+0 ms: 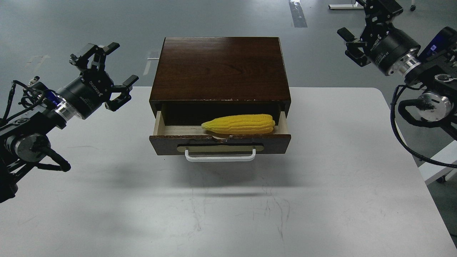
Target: Put corn in drawer with both arms
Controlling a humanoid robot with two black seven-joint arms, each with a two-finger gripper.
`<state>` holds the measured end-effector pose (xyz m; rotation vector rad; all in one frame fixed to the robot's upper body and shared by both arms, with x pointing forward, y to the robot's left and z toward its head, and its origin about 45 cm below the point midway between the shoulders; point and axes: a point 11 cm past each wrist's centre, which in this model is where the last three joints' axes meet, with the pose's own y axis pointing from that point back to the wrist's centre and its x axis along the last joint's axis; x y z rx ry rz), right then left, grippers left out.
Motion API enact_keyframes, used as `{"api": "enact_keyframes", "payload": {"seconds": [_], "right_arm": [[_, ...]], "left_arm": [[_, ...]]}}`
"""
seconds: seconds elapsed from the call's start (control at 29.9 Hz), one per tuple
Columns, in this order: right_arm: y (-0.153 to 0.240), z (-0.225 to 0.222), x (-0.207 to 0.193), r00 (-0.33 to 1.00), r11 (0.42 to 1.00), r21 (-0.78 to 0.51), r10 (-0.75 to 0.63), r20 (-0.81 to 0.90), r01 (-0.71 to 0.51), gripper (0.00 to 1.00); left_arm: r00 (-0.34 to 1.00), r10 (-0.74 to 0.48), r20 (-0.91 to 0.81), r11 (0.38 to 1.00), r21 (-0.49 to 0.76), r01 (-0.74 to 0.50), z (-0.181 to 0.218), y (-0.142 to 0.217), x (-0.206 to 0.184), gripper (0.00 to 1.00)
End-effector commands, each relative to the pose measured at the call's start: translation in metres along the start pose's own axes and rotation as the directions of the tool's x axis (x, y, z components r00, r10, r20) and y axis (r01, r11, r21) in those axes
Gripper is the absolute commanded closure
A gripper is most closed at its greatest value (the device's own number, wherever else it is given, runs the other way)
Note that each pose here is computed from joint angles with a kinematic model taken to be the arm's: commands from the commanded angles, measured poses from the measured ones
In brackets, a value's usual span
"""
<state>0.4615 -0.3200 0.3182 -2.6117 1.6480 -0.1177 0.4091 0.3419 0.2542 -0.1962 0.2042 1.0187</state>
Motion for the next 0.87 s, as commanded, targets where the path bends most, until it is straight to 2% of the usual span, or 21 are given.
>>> {"api": "enact_keyframes", "payload": {"seconds": [0.0,0.27,0.4,0.83], "right_arm": [[0.011,0.034,-0.006,0.992,0.998,-0.042,0.043,0.121,-0.038,0.0],[0.027,0.085,-0.012,0.957,0.991,-0.077,0.128,0.259,-0.111,0.0],[0.029,0.108,-0.03,0.944,0.989,-0.107,0.133,0.3,-0.106,0.0],[0.022,0.122,-0.049,0.933,0.989,-0.117,0.125,0.337,-0.09,0.0]], "left_arm": [[1.0,-0.001,-0.01,1.0,0.001,0.001,-0.004,0.0,-0.002,0.02],[0.999,0.015,-0.037,1.0,-0.018,-0.015,-0.008,0.002,0.0,0.02],[0.998,0.034,-0.045,0.999,-0.02,-0.035,-0.012,0.004,0.004,0.02],[0.998,0.031,-0.054,0.999,-0.022,-0.032,-0.015,0.001,0.002,0.02]]}}
